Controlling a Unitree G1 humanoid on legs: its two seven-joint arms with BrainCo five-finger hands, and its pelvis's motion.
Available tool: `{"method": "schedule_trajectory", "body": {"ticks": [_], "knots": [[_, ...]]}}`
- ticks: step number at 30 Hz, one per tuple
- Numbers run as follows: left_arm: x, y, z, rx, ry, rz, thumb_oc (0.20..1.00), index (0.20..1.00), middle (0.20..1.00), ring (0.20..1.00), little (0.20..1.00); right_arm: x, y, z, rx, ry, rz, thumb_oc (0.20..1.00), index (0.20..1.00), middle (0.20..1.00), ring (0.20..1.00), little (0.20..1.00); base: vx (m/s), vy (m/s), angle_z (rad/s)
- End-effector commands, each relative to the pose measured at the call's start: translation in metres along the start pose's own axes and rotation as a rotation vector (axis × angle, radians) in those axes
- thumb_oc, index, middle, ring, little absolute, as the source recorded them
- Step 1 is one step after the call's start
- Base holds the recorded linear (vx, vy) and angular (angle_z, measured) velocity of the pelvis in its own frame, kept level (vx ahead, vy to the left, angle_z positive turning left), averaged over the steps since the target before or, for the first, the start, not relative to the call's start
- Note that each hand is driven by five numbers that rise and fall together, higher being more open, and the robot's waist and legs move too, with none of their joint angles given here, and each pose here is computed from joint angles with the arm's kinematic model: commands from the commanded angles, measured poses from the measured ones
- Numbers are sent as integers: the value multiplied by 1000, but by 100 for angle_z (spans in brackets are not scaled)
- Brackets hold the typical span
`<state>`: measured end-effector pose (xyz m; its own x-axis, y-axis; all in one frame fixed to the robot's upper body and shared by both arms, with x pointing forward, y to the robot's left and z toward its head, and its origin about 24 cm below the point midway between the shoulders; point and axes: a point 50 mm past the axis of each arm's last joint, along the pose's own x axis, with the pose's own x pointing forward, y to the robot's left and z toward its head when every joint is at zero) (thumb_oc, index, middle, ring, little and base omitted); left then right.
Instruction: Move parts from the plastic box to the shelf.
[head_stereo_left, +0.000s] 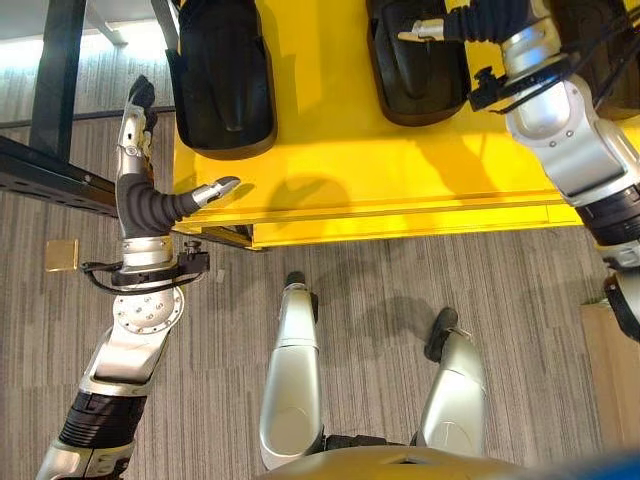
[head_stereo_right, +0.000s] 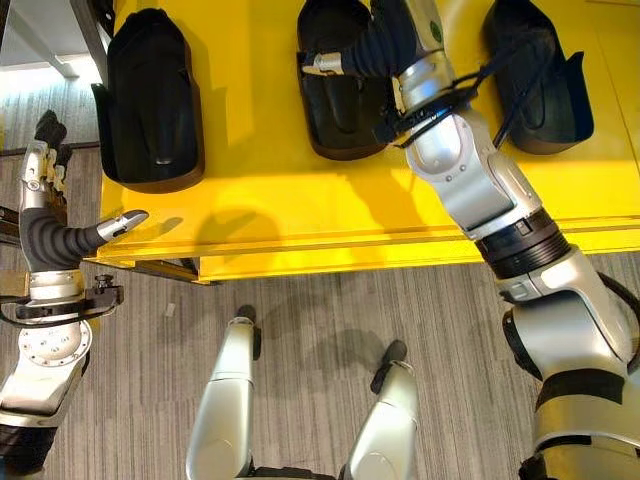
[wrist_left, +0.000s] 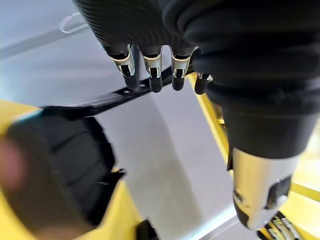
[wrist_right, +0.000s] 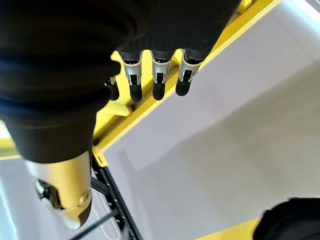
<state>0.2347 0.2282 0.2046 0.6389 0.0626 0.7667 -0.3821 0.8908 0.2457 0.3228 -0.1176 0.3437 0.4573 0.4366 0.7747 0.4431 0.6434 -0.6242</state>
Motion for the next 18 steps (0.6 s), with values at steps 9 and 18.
{"method": "schedule_trajectory", "body": {"ticks": [9,18], "knots": [[22,-26,77,-259,-428,-9,1000,1000,1000,1000,1000,9,-10,25,86,-120,-176,1000,1000,1000,1000,1000,-8,-20,-4],[33,-35,87,-338,-478,28,1000,1000,1000,1000,1000,10,1,12,106,-40,-180,1000,1000,1000,1000,1000,-7,-13,-3]]}}
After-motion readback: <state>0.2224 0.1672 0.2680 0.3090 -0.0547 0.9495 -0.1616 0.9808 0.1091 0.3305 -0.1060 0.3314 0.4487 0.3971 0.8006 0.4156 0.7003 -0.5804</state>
